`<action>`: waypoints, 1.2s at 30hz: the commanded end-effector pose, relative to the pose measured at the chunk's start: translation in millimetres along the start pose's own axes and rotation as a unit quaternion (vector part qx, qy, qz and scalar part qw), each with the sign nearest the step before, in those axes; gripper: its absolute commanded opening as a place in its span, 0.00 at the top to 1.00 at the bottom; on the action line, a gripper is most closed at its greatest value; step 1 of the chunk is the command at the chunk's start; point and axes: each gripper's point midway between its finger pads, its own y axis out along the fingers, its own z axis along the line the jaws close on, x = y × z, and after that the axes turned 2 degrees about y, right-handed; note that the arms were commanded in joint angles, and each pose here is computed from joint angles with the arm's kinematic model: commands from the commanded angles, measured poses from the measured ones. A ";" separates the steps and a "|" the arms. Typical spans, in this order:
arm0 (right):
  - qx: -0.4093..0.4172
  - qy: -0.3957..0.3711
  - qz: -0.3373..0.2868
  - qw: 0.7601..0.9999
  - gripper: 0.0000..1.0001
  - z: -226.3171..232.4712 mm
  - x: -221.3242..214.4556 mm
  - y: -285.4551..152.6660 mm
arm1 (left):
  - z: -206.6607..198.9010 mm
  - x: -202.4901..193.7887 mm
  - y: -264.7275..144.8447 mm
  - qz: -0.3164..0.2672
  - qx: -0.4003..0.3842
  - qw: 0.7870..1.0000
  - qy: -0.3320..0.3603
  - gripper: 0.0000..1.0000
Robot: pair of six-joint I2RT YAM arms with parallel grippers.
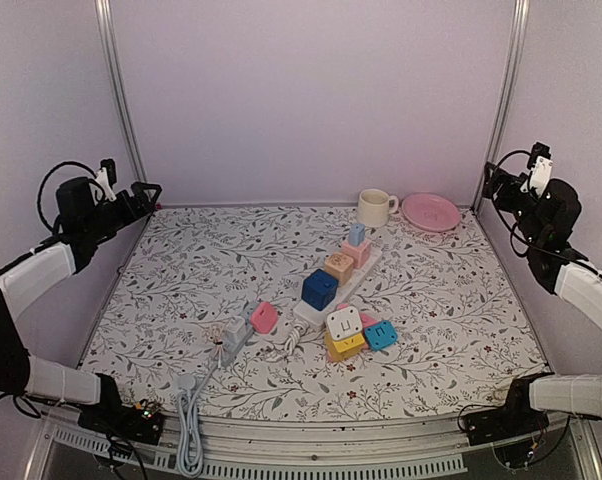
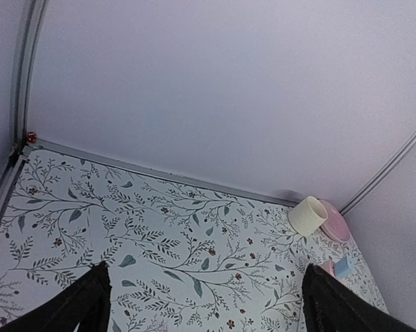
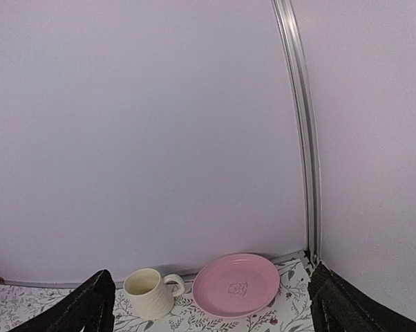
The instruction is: Pull the plug off the socket
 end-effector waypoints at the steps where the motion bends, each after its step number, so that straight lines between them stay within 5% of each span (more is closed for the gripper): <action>1: -0.027 0.076 0.074 0.994 0.01 -9.8 -33.0 -12.8 | -9.4 0.3 0.3 0.032 -0.041 0.996 -0.073 0.03; 4: -0.019 0.120 0.076 0.990 0.01 -6.6 -34.6 -18.6 | -27.0 -7.7 6.5 0.037 -0.046 0.996 -0.060 0.03; 8: 0.025 0.124 0.153 0.980 0.01 13.7 -65.3 -15.3 | -56.7 -24.0 11.9 0.045 -0.055 0.997 -0.039 0.03; 20: 0.082 0.059 0.336 0.936 0.01 131.0 -177.8 -37.2 | -124.4 -108.7 21.2 0.142 -0.113 0.983 -0.010 0.03; 36: 0.143 0.015 0.441 0.886 0.00 219.9 -242.9 31.8 | -195.1 -161.4 26.6 0.197 -0.178 0.964 0.026 0.03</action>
